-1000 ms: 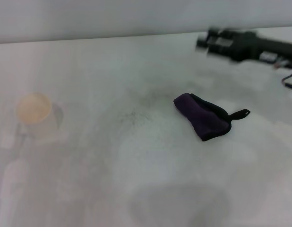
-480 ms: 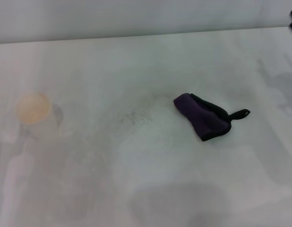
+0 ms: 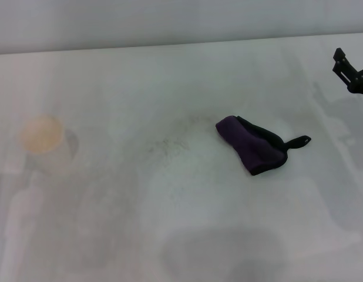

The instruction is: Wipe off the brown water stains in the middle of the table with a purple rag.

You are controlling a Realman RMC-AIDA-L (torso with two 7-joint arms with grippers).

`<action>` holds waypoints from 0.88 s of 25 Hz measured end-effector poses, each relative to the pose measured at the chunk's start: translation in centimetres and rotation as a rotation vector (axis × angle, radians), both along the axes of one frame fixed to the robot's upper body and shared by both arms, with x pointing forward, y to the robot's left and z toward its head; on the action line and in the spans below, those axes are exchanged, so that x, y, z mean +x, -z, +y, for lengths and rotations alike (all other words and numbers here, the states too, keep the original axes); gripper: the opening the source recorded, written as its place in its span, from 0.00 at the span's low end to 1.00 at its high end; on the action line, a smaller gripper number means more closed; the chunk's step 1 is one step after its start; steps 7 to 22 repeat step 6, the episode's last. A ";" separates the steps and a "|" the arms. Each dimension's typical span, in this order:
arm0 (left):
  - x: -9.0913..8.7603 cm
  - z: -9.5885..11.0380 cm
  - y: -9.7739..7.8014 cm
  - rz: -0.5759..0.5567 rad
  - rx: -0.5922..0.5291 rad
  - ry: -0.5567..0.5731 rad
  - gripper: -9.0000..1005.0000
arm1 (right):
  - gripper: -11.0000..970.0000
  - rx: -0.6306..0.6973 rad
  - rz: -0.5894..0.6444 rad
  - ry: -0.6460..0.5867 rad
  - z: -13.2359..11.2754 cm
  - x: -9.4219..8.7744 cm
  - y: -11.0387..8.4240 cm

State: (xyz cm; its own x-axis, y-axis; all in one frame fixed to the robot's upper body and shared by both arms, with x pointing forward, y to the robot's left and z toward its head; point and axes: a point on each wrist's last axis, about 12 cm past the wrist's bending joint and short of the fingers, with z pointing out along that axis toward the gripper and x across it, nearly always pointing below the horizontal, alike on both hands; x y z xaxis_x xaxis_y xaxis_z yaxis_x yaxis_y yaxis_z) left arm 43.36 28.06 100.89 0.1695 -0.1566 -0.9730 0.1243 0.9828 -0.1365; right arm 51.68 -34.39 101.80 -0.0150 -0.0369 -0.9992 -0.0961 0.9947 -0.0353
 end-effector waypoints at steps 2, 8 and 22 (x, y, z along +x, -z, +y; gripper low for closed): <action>0.1 -0.1 0.0 -0.002 -0.001 0.002 0.88 | 0.89 0.004 -0.003 0.000 0.0 0.0 0.0; 0.4 -0.4 0.0 0.005 -0.002 0.011 0.88 | 0.89 0.005 0.002 -0.003 0.1 -0.1 0.1; 0.4 -0.4 0.0 0.005 -0.002 0.011 0.88 | 0.89 0.005 0.002 -0.003 0.1 -0.1 0.1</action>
